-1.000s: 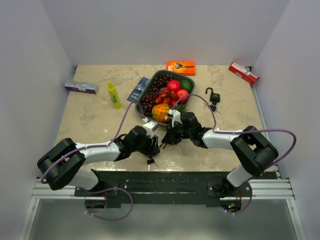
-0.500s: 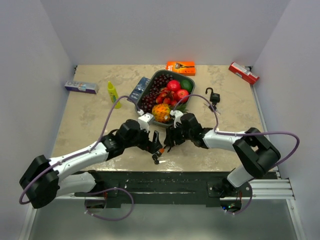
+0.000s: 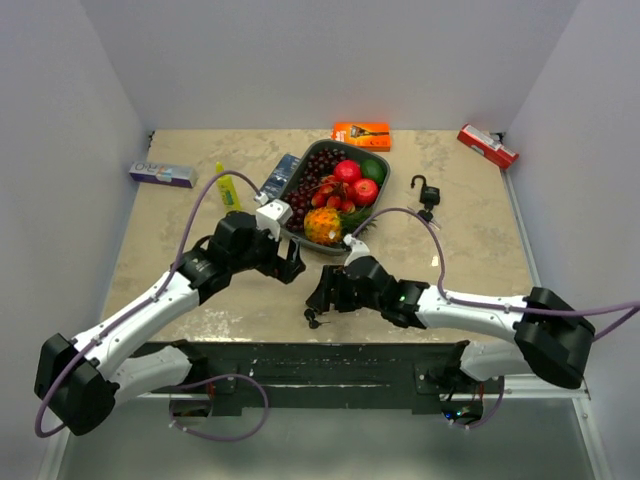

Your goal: Unlock with the key

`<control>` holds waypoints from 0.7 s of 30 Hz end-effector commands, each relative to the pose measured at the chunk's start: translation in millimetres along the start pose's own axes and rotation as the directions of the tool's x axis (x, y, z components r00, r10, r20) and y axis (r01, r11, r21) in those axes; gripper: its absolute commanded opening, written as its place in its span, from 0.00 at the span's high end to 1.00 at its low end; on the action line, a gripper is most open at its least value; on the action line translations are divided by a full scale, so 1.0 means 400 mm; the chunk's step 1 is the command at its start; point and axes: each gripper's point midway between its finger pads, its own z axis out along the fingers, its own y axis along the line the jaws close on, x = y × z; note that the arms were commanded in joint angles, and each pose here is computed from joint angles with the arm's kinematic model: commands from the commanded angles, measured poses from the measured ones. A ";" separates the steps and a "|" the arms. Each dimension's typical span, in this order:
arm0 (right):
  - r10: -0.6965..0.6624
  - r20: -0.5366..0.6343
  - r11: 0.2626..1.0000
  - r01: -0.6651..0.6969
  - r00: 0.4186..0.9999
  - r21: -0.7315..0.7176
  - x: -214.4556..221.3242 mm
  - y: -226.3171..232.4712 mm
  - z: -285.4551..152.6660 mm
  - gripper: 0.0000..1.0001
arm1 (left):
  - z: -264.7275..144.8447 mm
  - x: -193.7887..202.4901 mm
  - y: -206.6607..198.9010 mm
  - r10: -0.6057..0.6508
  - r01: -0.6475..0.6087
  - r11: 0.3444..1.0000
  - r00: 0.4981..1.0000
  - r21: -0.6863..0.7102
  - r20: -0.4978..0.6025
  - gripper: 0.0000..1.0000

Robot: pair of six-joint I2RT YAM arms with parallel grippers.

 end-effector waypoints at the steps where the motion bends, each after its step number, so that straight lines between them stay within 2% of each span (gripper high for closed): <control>1: 0.135 0.045 0.987 -0.138 0.990 0.084 0.002 -0.016 0.029 0.30 | -0.026 -0.020 0.030 0.041 -0.039 0.998 0.998 -0.043 0.041 0.01; 8: 0.079 0.032 0.962 -0.085 0.996 0.259 0.032 -0.070 0.074 0.29 | -0.044 -0.028 0.037 0.043 -0.039 0.997 0.996 -0.061 0.072 0.01; 14: 0.061 0.052 0.949 -0.074 0.997 0.305 0.026 -0.078 0.097 0.28 | -0.049 -0.029 0.038 0.044 -0.040 0.997 0.996 -0.061 0.078 0.01; 21: -0.061 0.011 0.918 0.052 0.998 0.392 0.019 -0.070 0.138 0.28 | -0.051 -0.029 0.044 0.048 -0.042 0.996 0.996 -0.075 0.080 0.01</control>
